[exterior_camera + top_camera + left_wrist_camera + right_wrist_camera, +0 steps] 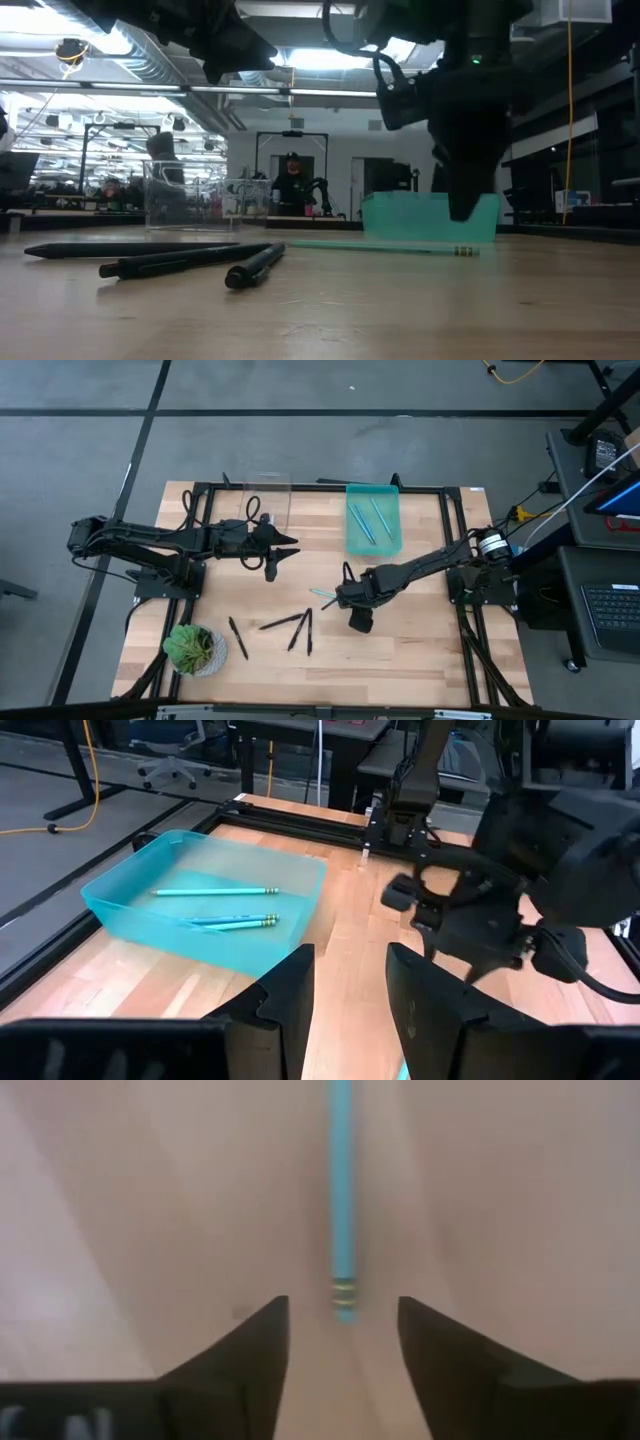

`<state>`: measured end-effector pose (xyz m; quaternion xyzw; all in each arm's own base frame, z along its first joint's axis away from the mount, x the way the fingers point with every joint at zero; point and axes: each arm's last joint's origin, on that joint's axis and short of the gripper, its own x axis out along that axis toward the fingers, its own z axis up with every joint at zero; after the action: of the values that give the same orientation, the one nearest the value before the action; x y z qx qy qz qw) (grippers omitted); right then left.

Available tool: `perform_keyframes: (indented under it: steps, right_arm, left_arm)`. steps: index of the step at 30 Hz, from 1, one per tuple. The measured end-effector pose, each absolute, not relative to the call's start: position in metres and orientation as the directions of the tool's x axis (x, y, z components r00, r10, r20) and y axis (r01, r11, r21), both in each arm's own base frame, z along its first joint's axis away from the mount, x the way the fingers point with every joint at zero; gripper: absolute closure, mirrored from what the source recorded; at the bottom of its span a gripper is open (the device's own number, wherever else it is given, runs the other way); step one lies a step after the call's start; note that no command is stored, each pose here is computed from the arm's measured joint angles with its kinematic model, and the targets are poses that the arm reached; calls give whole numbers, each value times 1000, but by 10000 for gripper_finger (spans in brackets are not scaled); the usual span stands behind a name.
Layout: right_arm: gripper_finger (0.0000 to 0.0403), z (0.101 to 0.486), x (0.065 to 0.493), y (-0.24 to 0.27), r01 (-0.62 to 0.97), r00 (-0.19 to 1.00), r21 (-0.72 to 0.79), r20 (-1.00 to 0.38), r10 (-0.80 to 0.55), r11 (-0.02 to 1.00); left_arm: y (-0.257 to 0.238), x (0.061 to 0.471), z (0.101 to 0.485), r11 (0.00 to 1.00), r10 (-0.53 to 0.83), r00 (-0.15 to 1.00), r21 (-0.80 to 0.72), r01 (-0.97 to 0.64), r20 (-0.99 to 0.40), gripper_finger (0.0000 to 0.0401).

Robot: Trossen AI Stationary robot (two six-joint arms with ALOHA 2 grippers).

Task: Sort pens & pencils
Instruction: Put the blue pencil into the blue bin

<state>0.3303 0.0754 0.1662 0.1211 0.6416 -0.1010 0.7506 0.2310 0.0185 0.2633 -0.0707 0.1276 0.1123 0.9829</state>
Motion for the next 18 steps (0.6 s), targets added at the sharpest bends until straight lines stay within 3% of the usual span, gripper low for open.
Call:
perform_keyframes:
  steps: [4,8,18]
  right_arm:
    - [177,154,324,79,296,158,55,-987,7,954]
    - [177,146,320,78,299,146,45,-989,1,953]
    - [260,130,318,76,328,172,11,-984,-48,945]
  left_arm:
    - [19,231,263,965,203,942,-111,-239,-267,280]
    - [19,231,263,965,203,942,-111,-239,-267,280]
    - [19,231,264,964,204,944,-113,-239,-259,280]
